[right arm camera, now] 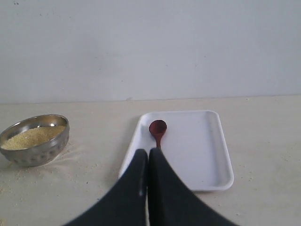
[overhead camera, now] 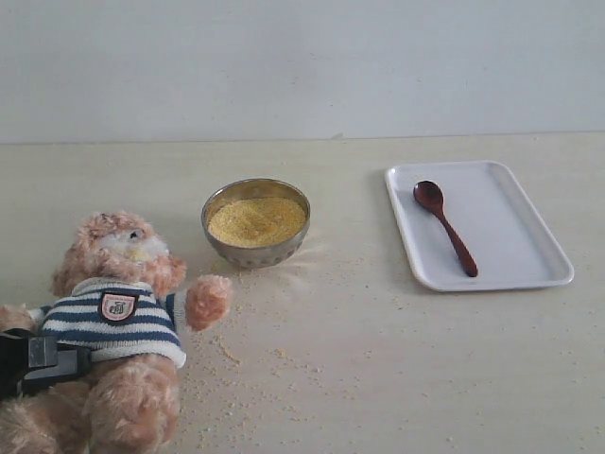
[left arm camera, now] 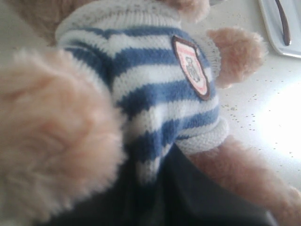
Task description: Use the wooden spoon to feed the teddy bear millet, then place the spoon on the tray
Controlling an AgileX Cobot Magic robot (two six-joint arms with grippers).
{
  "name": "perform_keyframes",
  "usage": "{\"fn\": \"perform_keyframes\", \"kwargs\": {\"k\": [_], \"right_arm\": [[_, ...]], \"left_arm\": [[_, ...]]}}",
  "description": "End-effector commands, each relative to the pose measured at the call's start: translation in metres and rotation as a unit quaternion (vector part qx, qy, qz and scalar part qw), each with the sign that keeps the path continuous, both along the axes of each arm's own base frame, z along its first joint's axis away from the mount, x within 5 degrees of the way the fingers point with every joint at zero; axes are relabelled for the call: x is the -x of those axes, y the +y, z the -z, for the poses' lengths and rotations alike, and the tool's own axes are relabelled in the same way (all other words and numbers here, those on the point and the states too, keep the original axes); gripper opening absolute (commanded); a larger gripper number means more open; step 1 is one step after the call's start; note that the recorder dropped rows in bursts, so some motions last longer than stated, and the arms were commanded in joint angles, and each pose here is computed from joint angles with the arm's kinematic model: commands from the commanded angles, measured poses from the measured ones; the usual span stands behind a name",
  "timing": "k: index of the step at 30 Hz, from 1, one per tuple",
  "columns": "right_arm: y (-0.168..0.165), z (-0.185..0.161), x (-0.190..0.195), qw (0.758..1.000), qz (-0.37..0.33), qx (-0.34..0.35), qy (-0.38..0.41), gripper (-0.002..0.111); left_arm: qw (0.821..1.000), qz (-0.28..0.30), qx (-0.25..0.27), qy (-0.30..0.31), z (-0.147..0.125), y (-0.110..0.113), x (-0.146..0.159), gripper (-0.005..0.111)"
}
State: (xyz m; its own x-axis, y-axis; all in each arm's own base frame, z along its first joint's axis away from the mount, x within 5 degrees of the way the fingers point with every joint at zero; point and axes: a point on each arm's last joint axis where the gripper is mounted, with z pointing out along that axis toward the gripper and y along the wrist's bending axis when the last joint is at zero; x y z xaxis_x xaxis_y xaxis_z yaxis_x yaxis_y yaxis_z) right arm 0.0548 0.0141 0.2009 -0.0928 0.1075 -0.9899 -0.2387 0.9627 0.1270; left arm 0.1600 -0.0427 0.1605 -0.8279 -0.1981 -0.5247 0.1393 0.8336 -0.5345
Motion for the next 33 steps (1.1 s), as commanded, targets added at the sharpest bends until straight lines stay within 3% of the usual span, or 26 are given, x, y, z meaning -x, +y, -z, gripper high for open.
{"fn": "perform_keyframes", "kwargs": {"k": [1,33], "right_arm": [[-0.0003,-0.0003,0.0002,0.999,0.0,0.03,-0.017,0.0],[0.0001,0.0009,0.0003,1.0,-0.002,0.014,-0.006,0.0]], "left_arm": [[1.0,-0.002,0.006,-0.006,-0.002,-0.0004,0.0007,0.005],[1.0,-0.003,0.005,-0.006,-0.002,-0.0002,0.0006,0.005]]}}
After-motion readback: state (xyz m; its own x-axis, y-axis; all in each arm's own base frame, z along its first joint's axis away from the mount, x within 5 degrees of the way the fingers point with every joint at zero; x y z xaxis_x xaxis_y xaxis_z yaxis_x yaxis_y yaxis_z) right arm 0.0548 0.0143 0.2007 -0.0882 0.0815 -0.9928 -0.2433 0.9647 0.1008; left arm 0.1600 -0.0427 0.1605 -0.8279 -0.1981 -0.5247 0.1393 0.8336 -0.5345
